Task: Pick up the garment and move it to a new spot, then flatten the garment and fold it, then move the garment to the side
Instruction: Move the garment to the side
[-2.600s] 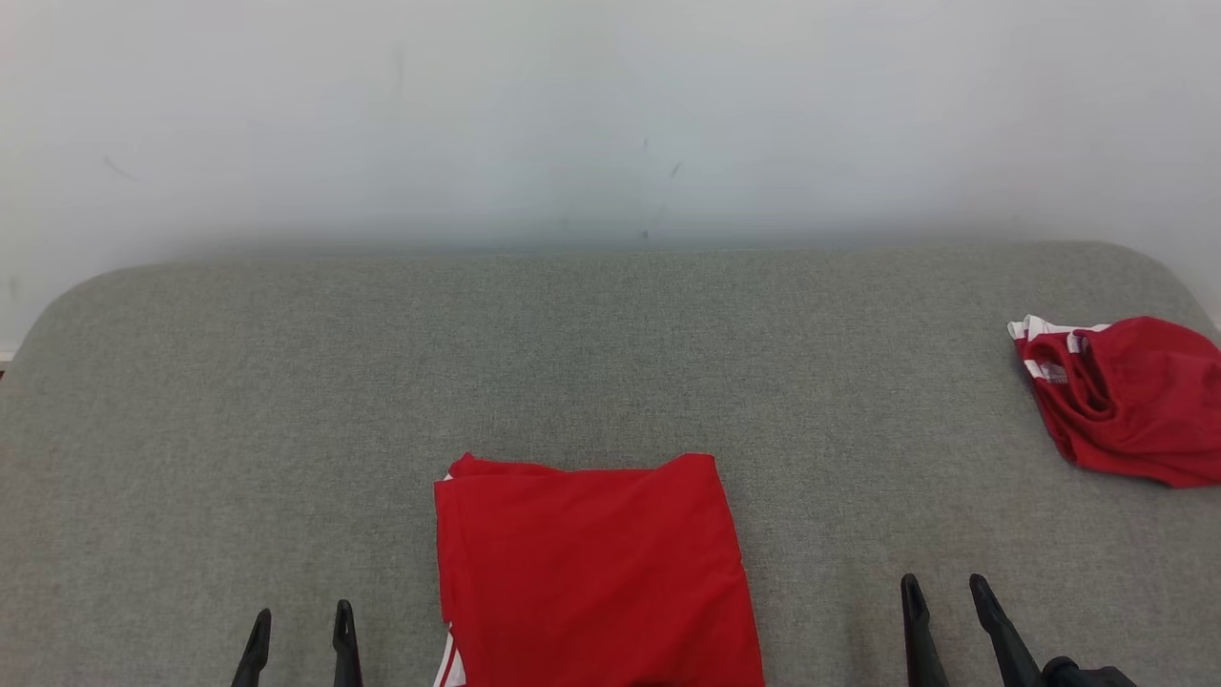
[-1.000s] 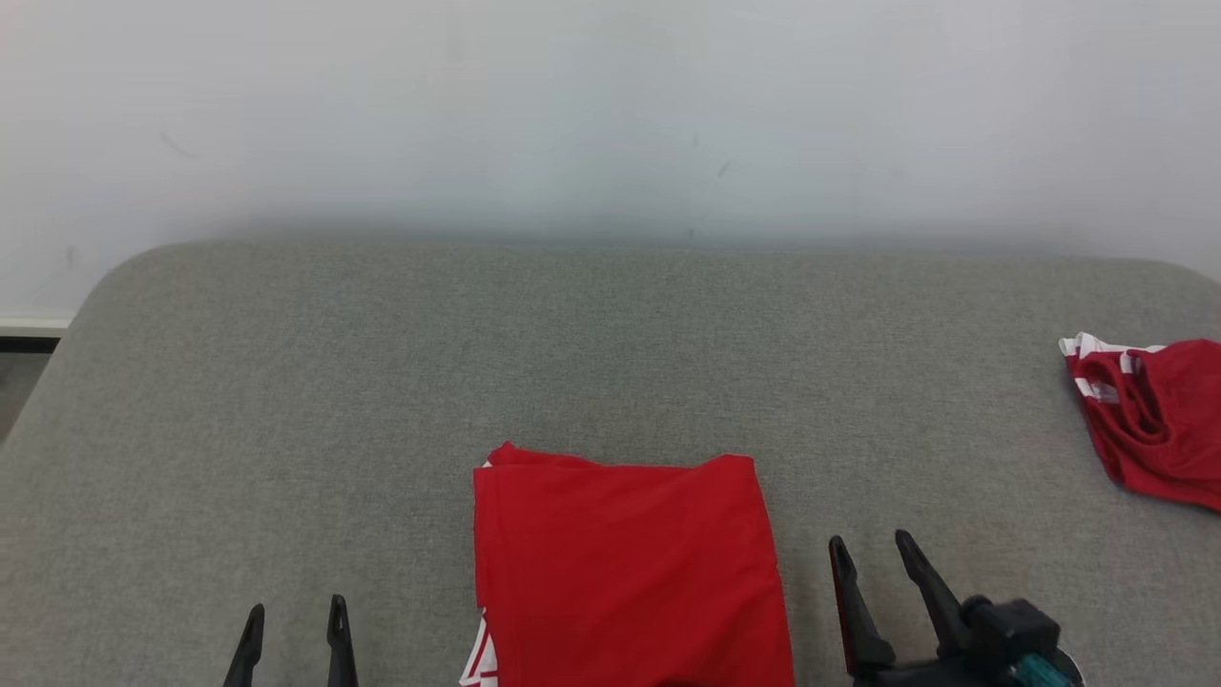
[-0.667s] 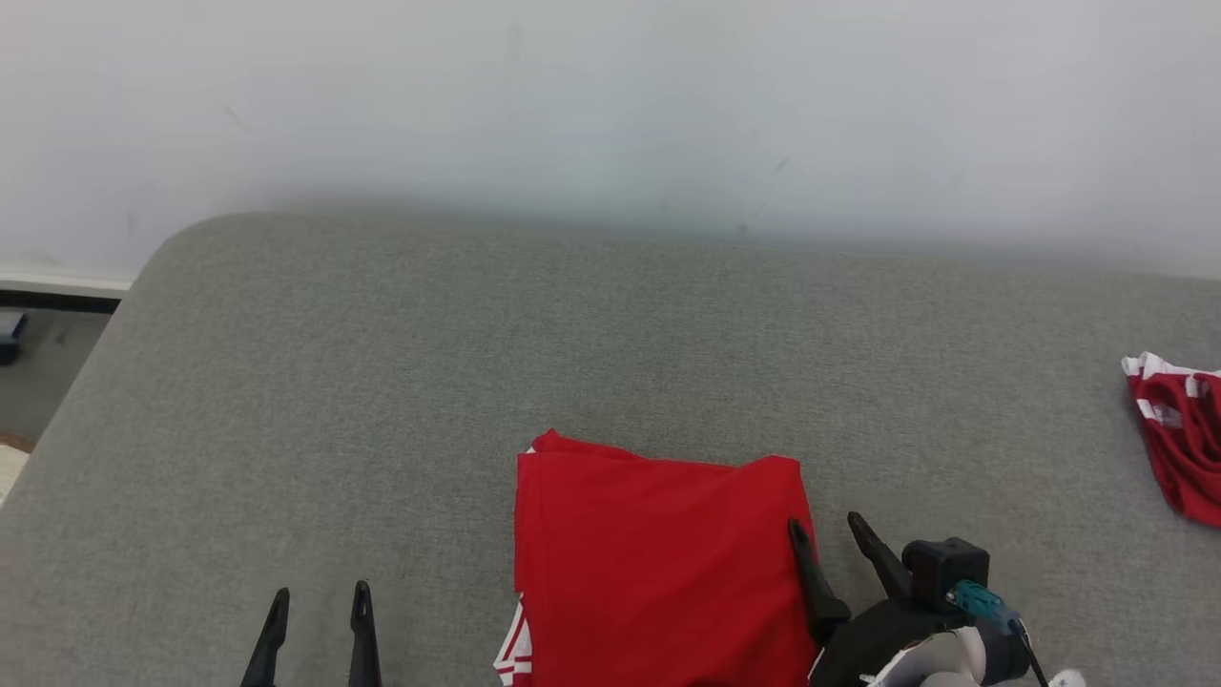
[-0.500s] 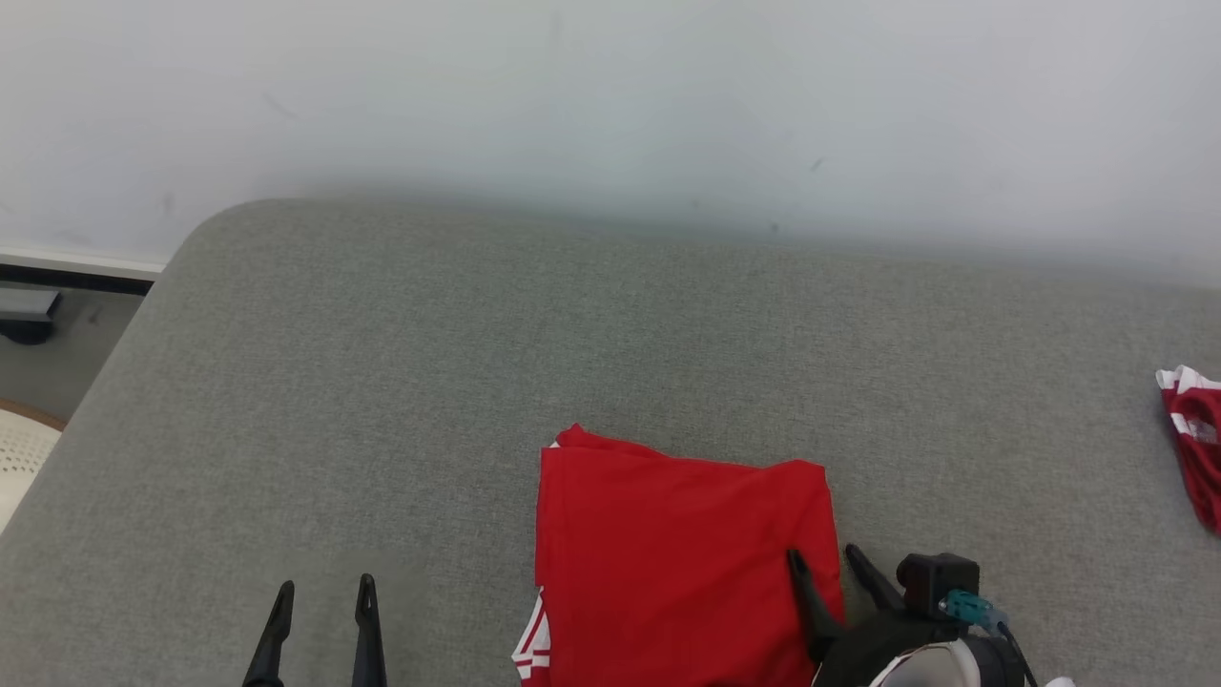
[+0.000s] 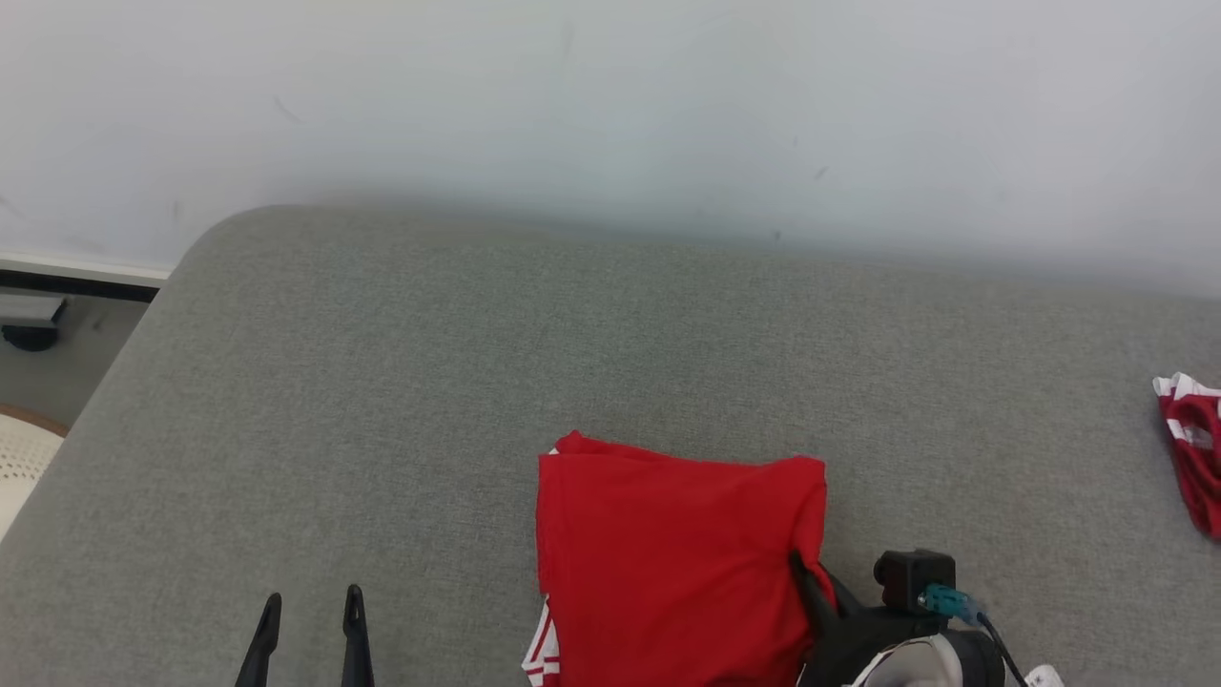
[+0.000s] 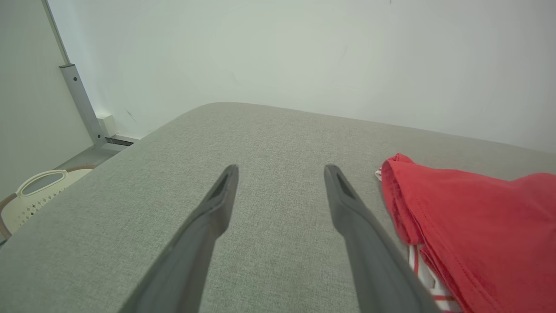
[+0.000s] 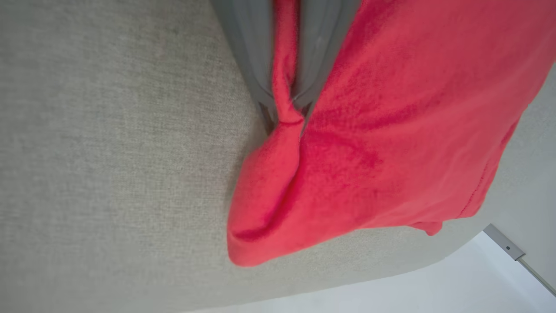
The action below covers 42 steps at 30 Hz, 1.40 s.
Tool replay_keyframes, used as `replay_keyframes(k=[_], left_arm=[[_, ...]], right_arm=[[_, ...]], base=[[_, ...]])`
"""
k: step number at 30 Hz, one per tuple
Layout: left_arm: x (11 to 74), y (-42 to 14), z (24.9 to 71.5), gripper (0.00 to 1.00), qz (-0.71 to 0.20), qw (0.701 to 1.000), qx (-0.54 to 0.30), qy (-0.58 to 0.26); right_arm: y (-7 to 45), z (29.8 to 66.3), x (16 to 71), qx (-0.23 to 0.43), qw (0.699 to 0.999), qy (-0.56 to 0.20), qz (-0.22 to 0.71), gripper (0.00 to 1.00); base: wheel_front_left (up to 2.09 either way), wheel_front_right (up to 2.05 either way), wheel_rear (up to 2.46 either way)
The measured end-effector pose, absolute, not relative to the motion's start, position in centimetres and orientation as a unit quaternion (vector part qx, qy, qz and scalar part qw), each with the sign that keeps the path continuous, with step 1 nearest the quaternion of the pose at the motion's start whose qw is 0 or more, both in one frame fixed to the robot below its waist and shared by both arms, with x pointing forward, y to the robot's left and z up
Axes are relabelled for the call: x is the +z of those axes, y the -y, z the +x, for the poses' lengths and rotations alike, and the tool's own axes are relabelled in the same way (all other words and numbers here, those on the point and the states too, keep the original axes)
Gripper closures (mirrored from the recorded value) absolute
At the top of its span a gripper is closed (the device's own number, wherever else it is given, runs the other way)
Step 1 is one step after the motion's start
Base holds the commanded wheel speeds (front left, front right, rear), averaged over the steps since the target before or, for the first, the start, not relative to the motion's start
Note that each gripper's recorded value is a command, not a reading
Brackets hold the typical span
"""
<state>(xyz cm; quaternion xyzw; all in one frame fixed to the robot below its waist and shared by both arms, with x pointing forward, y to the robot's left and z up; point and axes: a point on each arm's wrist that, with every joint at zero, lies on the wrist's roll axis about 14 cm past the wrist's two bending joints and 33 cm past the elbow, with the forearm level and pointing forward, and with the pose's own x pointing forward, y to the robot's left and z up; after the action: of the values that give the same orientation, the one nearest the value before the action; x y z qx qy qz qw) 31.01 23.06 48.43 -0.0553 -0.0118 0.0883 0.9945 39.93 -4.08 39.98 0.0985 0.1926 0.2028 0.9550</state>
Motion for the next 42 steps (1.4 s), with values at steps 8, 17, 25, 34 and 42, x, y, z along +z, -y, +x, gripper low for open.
replay_keyframes(k=[8, 17, 25, 34, 42], left_arm=[[48.8, -21.2, 32.8, 0.0, -0.065, 0.996, 0.055, 0.017], [49.2, -18.1, 36.2, 0.0, -0.062, 0.998, -0.005, 0.02], [48.9, -15.9, 39.7, 0.0, -0.044, 0.998, -0.047, 0.019], [47.1, -14.2, 42.5, 0.0, -0.041, 0.996, -0.076, 0.004], [46.2, -13.9, 43.9, 0.0, -0.034, 0.996, -0.085, -0.001]], right_arm=[[10.4, 43.4, 44.4, 0.168, 0.979, -0.113, 0.036, 1.0], [20.0, 46.0, 48.7, 0.118, 0.987, -0.07, -0.081, 1.0], [28.1, 48.4, 50.7, 0.064, 0.978, -0.092, -0.175, 1.0], [35.0, 49.5, 50.6, 0.008, 0.962, -0.141, -0.233, 1.0], [40.6, 49.9, 51.7, -0.057, 0.953, -0.161, -0.248, 1.0]], base=[[0.0, 0.0, 0.0], [0.0, 0.0, 0.0], [0.0, 0.0, 0.0], [0.0, 0.0, 0.0], [0.0, 0.0, 0.0]])
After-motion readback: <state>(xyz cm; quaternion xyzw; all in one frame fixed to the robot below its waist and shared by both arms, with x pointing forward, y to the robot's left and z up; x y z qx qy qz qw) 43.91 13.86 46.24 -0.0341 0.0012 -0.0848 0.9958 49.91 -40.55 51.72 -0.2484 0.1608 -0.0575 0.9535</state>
